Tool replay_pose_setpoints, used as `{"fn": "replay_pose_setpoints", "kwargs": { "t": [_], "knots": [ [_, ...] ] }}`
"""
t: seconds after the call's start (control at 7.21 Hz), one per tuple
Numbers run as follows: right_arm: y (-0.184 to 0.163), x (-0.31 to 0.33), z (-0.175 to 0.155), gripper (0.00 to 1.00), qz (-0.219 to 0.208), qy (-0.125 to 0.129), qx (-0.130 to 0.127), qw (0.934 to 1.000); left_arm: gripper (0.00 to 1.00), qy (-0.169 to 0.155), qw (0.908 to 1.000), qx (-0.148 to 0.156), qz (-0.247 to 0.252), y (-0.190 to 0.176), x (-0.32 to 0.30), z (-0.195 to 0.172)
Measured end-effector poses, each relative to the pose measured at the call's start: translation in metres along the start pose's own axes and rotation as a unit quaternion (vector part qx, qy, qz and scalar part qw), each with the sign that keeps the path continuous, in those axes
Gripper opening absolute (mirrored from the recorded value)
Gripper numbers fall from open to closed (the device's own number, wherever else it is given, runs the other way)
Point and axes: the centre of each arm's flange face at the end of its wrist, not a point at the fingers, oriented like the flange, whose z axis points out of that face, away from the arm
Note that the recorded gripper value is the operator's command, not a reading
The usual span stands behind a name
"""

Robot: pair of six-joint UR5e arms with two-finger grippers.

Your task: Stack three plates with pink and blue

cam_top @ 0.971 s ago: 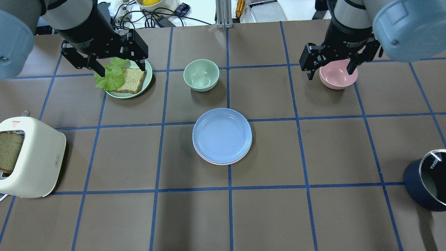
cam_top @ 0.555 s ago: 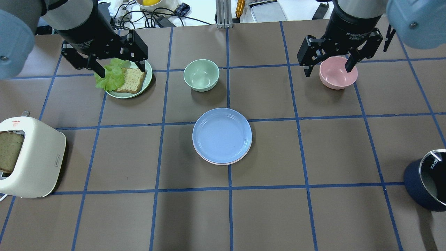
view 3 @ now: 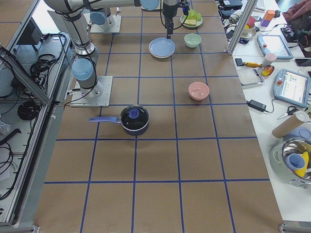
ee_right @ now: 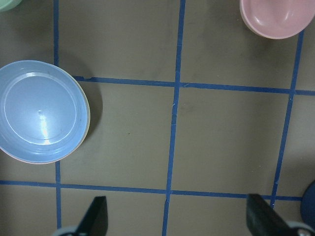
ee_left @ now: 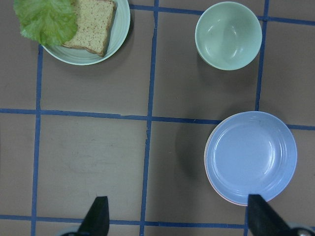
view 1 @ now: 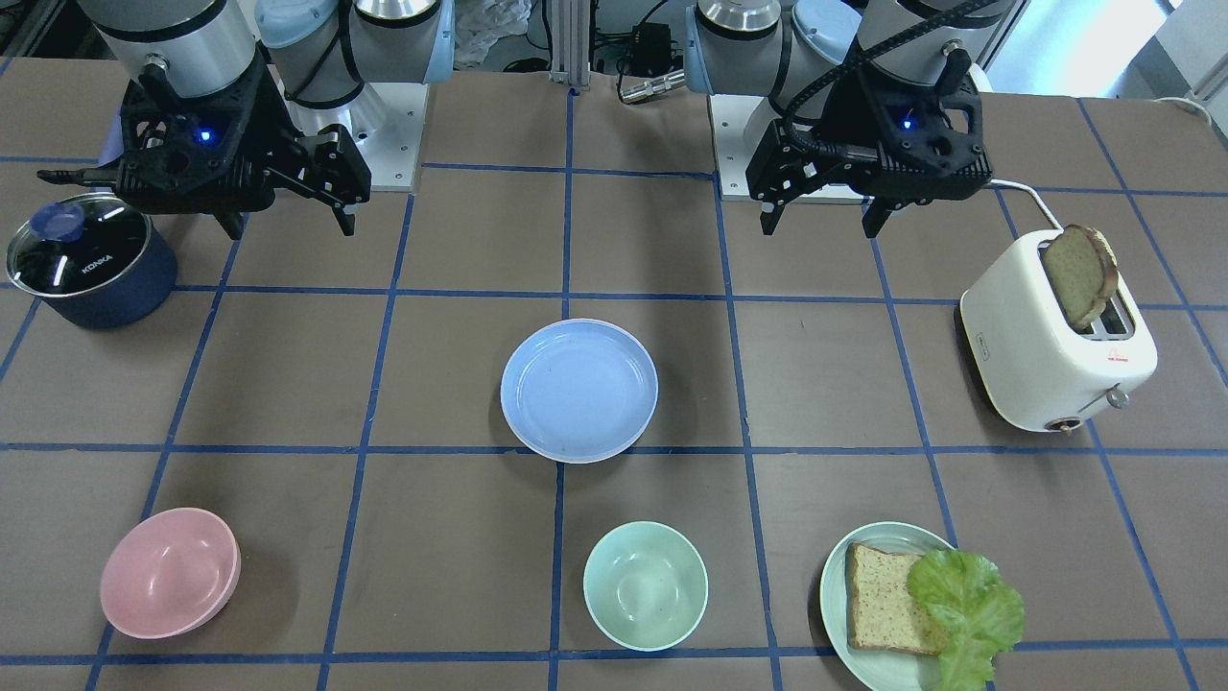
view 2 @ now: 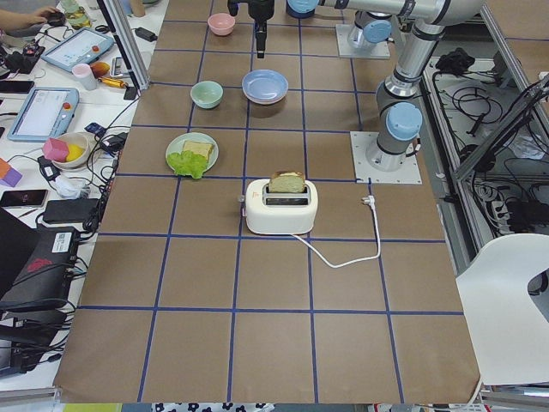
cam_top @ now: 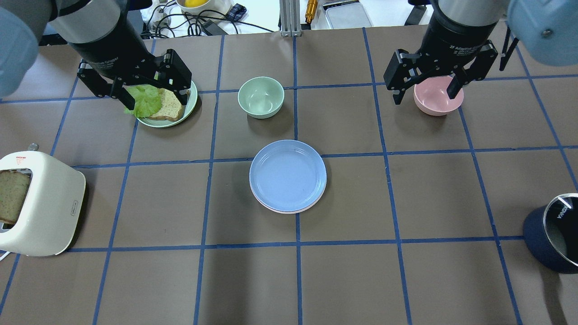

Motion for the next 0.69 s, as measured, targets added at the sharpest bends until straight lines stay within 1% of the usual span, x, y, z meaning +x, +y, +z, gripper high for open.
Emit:
{"fn": "replay_pose_setpoints", "kwargs": {
  "t": [0.69],
  "knots": [
    [0.0002, -0.0008, 0.0009, 1.00, -0.005, -0.002, 0.000, 1.0000, 1.00, 0.000, 1.0000, 0.000, 0.000, 0.0006, 0.0003, -0.0007]
  ]
}}
